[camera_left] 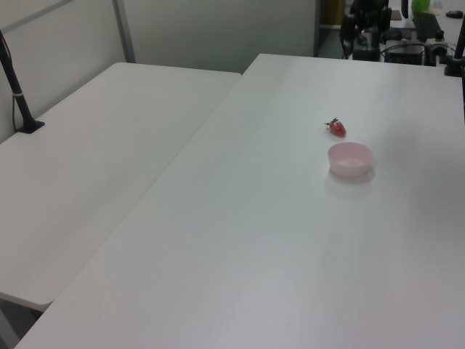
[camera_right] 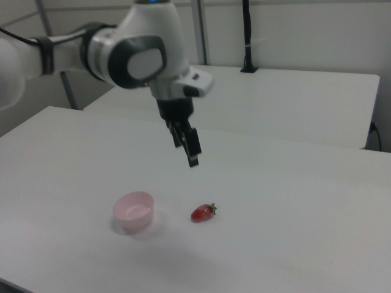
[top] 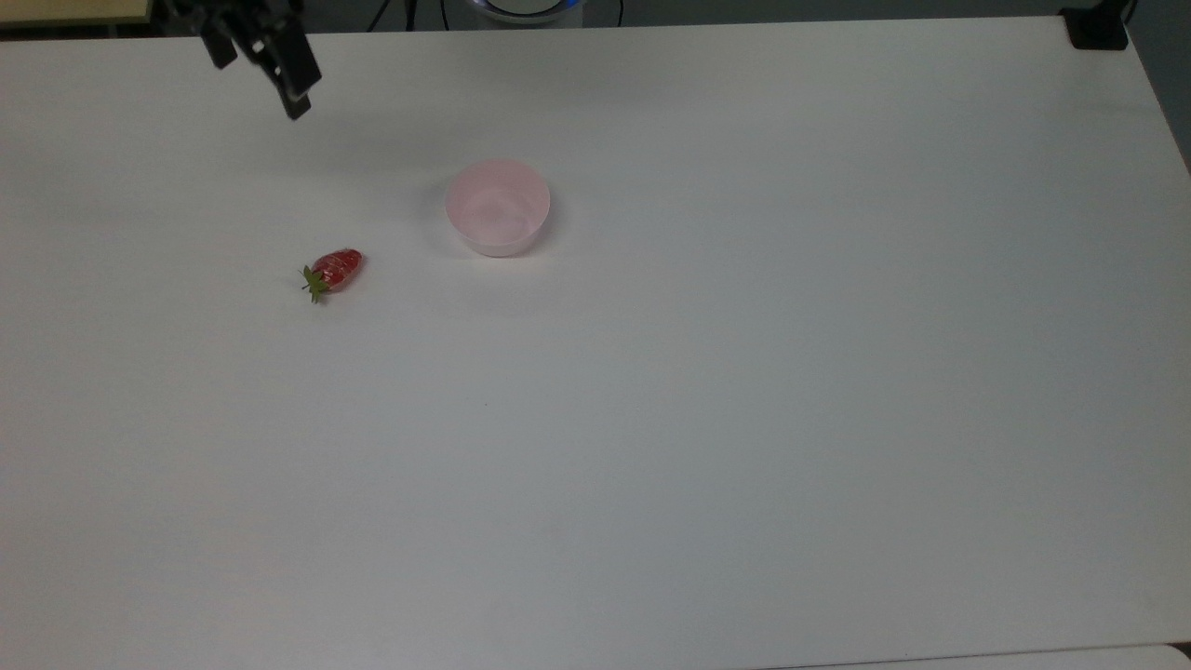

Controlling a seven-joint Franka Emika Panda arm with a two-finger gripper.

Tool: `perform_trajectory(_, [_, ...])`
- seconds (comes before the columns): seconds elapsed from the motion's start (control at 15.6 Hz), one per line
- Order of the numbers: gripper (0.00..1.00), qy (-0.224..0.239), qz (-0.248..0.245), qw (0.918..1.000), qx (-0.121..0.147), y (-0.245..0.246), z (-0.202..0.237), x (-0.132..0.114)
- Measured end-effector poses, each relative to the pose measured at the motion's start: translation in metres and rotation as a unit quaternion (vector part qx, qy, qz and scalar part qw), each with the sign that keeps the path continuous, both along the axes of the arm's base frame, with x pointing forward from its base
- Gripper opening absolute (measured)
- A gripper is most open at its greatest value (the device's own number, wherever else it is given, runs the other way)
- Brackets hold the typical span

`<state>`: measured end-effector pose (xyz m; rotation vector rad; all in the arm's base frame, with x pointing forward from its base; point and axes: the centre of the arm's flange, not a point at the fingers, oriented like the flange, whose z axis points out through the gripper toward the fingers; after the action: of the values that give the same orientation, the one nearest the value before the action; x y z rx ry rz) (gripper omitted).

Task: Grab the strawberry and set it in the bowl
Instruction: 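Move the open gripper down over the red strawberry, then close the gripper on the red strawberry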

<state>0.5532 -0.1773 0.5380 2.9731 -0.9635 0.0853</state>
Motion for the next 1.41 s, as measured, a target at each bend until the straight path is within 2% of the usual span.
perform_trajectory(0.26, [1.00,0.057,0.043,0.9974,0.010,-0.009,-0.081,0.023])
perform_trajectory(0.45, [1.00,0.014,0.049,0.9987,-0.008,-0.010,-0.124,0.038])
perform_trajectory(0.64, [0.97,-0.011,0.050,0.9985,-0.018,-0.010,-0.168,0.035])
perform_trajectory(1.09, [0.97,0.003,0.030,0.9995,0.013,-0.007,-0.204,0.032])
perform_trajectory(1.41, [0.96,0.015,0.042,0.9987,0.025,0.012,-0.231,0.039])
